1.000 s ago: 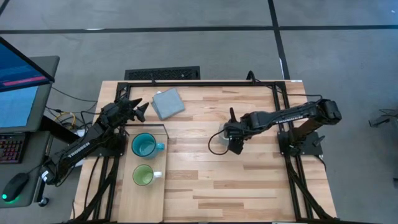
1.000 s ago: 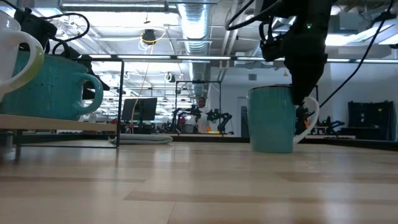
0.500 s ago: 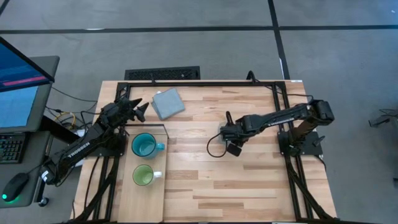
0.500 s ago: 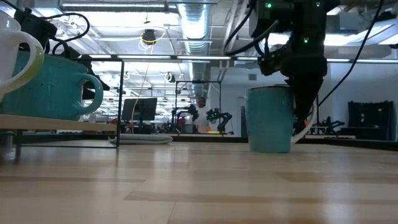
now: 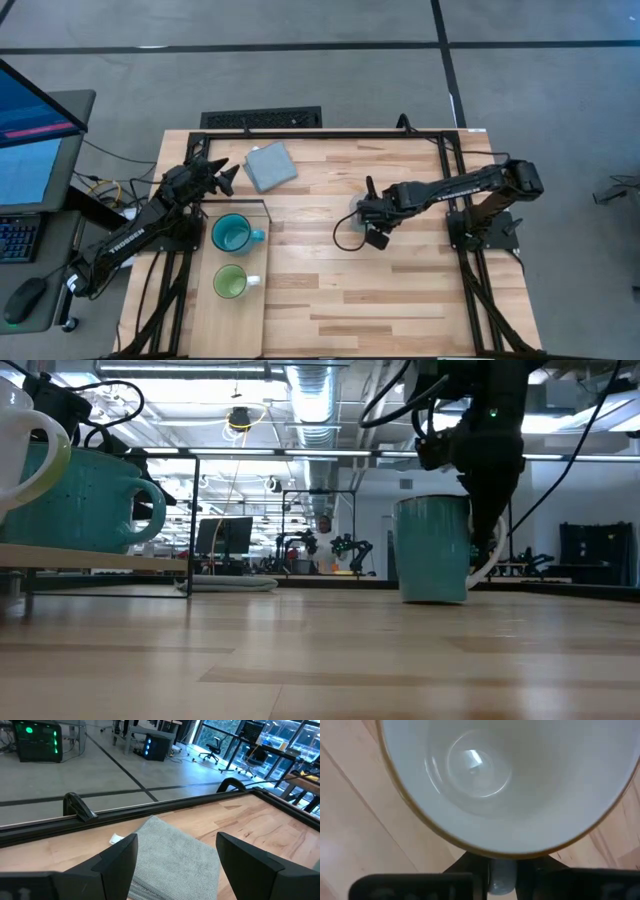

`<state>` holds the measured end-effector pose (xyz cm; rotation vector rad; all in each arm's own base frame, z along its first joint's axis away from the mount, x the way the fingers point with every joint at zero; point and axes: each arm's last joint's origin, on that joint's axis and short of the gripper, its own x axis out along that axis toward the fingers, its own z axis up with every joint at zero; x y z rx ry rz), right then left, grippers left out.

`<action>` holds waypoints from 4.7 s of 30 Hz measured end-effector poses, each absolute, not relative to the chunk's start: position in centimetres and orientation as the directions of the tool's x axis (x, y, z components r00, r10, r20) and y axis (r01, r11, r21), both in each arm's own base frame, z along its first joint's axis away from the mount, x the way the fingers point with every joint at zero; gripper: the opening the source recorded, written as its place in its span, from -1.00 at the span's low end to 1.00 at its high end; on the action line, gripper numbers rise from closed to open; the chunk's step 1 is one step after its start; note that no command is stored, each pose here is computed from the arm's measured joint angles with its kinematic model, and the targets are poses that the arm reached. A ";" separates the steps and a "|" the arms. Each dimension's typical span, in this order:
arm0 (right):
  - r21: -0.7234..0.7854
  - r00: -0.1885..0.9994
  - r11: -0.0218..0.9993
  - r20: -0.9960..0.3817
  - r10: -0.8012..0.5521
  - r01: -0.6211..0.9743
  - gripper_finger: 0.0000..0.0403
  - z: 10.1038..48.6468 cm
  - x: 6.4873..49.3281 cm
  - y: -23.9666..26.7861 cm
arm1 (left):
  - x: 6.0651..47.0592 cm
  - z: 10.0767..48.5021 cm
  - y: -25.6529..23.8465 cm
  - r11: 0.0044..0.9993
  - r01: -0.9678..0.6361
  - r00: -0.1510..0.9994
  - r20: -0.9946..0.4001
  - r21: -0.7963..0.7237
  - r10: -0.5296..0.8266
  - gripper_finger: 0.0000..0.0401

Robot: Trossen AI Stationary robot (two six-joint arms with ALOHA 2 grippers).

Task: Stack small to large cups/mugs on shelf
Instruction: Put the blue mug on the shelf

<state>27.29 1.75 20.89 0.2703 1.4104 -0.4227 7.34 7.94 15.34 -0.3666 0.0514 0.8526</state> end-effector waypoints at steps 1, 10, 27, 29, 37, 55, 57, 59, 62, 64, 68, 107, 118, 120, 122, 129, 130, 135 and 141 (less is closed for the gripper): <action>-0.064 0.108 0.896 -0.986 -0.124 0.439 -0.66 20.9 27.3 1.8 | 7.3 15.3 7.9 0.600 -0.744 0.661 -0.189 -0.295 0.726 0.30; -0.035 0.212 0.942 -0.971 -0.111 0.335 -0.66 22.3 28.6 2.1 | 7.3 15.3 7.9 0.597 -0.746 0.658 -0.189 -0.295 0.729 0.30; -0.012 0.408 0.988 -0.910 -0.074 0.152 -0.66 26.8 30.9 3.8 | 7.3 15.4 8.0 0.576 -0.767 0.632 -0.183 -0.282 0.753 0.30; -0.003 0.442 0.989 -0.894 -0.069 0.149 -0.66 27.2 31.3 4.0 | 7.3 15.4 8.0 0.576 -0.767 0.632 -0.183 -0.282 0.753 0.30; -0.004 0.506 0.996 -0.861 -0.049 0.089 -0.66 27.8 32.9 5.1 | 7.3 15.4 8.0 0.577 -0.767 0.633 -0.182 -0.281 0.753 0.30; -0.075 0.417 0.988 -0.909 -0.014 -0.131 -0.66 28.3 40.3 11.6 | 7.3 15.4 8.0 0.588 -0.769 0.634 -0.183 -0.253 0.751 0.30; -0.069 0.426 0.988 -0.905 -0.005 -0.136 -0.66 28.4 41.1 12.6 | 7.3 15.4 8.0 0.599 -0.769 0.637 -0.181 -0.224 0.750 0.30; -0.065 0.404 0.990 -0.915 -0.010 -0.122 -0.66 27.9 41.7 13.5 | 7.3 15.4 8.0 0.612 -0.765 0.644 -0.186 -0.202 0.742 0.30; -0.053 0.377 0.993 -0.926 -0.009 -0.106 -0.66 27.2 42.4 15.1 | 7.3 15.3 8.0 0.620 -0.763 0.646 -0.189 -0.183 0.740 0.30; -0.042 0.379 0.993 -0.925 0.002 -0.108 -0.66 27.2 42.7 16.4 | 7.4 15.3 8.0 0.624 -0.761 0.648 -0.194 -0.177 0.736 0.30; -0.004 0.399 0.994 -0.916 0.040 -0.108 -0.66 27.4 43.2 19.1 | 7.4 15.3 8.0 0.625 -0.760 0.650 -0.199 -0.177 0.734 0.30; 0.003 0.580 0.967 -0.800 0.156 -0.255 -0.66 25.3 46.8 22.5 | 7.4 15.3 8.0 0.638 -0.749 0.663 -0.193 -0.180 0.723 0.30; 0.022 0.565 0.965 -0.807 0.170 -0.260 -0.66 22.9 47.9 22.4 | 7.4 15.3 8.0 0.640 -0.749 0.662 -0.193 -0.171 0.724 0.30; 0.031 0.582 0.964 -0.791 0.186 -0.265 -0.66 23.1 48.1 22.5 | 7.4 15.3 8.0 0.640 -0.749 0.662 -0.192 -0.170 0.724 0.30; 0.035 0.586 0.963 -0.788 0.191 -0.267 -0.66 23.1 48.1 22.6 | 7.4 15.3 8.0 0.640 -0.749 0.662 -0.191 -0.170 0.725 0.30; 0.039 0.592 0.962 -0.781 0.197 -0.269 -0.65 23.2 48.2 22.6 | 7.4 15.3 8.0 0.637 -0.752 0.659 -0.191 -0.170 0.727 0.30; 0.039 0.592 0.962 -0.781 0.197 -0.269 -0.64 23.2 48.2 22.6 | 7.4 15.3 8.0 0.637 -0.752 0.659 -0.191 -0.170 0.727 0.30; 0.042 0.607 0.962 -0.768 0.204 -0.271 -0.61 23.3 48.4 22.7 | 7.4 15.3 8.0 0.637 -0.752 0.659 -0.191 -0.171 0.727 0.30; 0.054 0.607 0.957 -0.762 0.224 -0.285 -0.60 23.4 48.4 22.7 | 7.4 15.3 8.0 0.637 -0.751 0.660 -0.191 -0.172 0.727 0.30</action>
